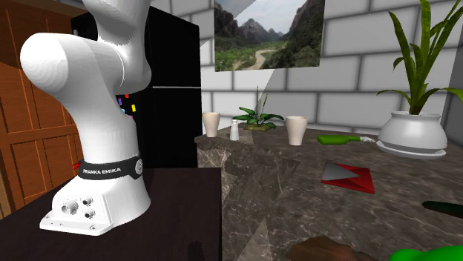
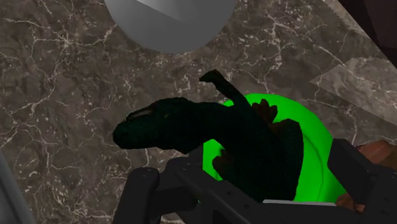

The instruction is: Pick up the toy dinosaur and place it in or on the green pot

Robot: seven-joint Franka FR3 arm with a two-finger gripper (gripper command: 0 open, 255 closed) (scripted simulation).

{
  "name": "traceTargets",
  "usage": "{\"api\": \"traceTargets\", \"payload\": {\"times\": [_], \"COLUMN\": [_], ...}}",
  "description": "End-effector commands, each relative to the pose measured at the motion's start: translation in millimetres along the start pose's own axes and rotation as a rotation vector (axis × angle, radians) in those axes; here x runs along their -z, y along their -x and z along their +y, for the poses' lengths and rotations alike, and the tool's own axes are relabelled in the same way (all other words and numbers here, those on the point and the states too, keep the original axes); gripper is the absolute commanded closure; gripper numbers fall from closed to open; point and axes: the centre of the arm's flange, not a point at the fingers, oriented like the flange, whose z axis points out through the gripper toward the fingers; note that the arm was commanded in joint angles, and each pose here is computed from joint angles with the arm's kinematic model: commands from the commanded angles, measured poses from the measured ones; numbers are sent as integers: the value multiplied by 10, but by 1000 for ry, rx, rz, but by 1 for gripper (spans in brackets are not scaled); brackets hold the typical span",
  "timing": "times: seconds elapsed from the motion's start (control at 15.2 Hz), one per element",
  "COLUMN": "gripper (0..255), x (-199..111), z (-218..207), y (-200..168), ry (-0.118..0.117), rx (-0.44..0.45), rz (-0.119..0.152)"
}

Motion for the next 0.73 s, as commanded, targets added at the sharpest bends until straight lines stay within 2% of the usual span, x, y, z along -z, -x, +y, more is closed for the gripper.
{"api": "traceTargets", "payload": {"times": [0.0, 0.13, 0.4, 0.66], "gripper": [0, 0, 0, 0], "x": [0, 0, 500, 500], "z": [0, 0, 0, 0], "y": [0, 0, 0, 0], "ry": [0, 0, 0, 0], "rx": [0, 0, 0, 0], "rz": [0, 0, 0, 0]}}
